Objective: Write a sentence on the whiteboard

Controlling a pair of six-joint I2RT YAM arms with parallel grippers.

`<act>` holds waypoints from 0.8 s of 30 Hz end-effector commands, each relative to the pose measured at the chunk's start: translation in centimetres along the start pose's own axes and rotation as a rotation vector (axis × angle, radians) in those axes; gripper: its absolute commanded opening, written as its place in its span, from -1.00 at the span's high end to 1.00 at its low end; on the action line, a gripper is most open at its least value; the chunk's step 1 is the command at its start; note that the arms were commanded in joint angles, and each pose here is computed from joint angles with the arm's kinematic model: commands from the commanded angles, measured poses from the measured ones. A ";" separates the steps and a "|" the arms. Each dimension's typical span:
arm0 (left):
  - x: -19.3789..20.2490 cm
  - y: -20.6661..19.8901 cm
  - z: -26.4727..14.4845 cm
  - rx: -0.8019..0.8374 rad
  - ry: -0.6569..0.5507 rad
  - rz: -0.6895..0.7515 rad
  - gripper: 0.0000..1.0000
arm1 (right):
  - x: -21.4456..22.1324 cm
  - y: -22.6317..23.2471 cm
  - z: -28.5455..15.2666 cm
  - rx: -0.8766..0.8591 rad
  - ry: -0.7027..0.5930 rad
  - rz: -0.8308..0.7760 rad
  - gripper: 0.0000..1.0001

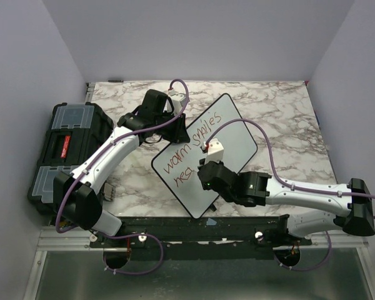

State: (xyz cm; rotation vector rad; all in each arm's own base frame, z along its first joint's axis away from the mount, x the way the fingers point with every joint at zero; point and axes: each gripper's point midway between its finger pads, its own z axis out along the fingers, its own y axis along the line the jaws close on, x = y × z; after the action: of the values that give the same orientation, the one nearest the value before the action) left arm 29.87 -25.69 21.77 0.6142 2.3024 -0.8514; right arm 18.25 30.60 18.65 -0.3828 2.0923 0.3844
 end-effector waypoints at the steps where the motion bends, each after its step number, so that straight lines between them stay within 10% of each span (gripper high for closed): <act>1: 1.3 1.4 -0.1 -0.071 0.034 0.060 1.00 | -2.7 -0.9 -0.8 0.051 -0.063 0.006 0.99; 24: 0.9 1.1 -0.5 -0.070 0.022 0.065 1.00 | -6.3 0.3 -0.8 -0.027 -0.153 0.081 0.99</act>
State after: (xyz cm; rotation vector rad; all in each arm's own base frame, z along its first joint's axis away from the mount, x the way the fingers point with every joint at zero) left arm 29.86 -25.69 21.77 0.6121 2.3037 -0.8523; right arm 20.18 30.20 23.20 -0.2837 1.9879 0.4178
